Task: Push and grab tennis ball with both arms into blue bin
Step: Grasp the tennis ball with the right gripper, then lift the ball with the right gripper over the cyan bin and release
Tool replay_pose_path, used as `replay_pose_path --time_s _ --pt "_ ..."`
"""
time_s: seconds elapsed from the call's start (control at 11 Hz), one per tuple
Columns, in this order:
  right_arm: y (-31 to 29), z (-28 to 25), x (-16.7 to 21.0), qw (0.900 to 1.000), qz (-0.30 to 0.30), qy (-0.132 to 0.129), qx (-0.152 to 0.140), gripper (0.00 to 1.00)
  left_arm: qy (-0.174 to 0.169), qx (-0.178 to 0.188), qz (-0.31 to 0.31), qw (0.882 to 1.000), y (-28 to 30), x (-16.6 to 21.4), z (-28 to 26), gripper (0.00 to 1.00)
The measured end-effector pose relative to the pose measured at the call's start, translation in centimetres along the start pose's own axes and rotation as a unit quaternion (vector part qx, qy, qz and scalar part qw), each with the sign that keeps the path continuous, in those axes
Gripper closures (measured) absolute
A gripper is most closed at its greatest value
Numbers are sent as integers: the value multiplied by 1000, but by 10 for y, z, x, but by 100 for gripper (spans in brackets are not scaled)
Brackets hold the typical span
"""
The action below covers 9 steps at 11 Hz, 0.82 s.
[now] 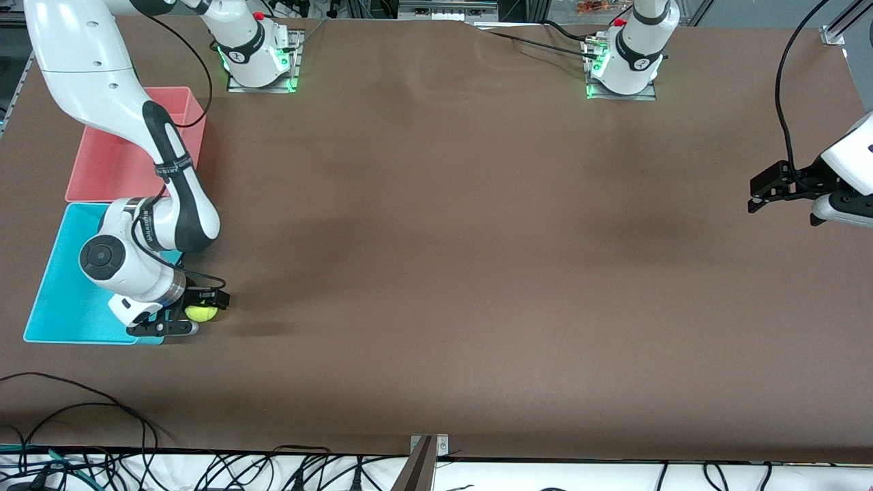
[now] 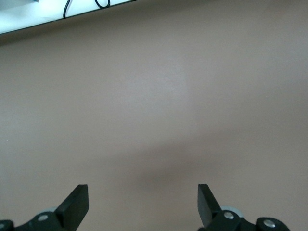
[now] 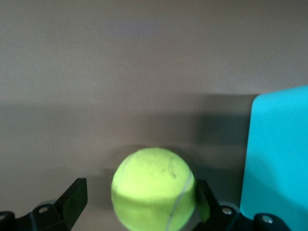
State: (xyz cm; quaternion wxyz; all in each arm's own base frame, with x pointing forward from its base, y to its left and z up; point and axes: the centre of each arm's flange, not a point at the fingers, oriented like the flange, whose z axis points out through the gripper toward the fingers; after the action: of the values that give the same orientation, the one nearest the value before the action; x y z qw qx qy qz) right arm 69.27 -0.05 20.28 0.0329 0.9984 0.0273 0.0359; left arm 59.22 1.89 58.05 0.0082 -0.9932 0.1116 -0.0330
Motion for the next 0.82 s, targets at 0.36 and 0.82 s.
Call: replay_pose_path --time_s 0.36,0.82 --pt "2 9 1 1000 1 11 -1 8 1 -6 -2 1000 -1 0 0 0" --pt "1 -3 -3 1000 0 -31 -1 34 2 -5 -4 1000 -3 -1 -1 0"
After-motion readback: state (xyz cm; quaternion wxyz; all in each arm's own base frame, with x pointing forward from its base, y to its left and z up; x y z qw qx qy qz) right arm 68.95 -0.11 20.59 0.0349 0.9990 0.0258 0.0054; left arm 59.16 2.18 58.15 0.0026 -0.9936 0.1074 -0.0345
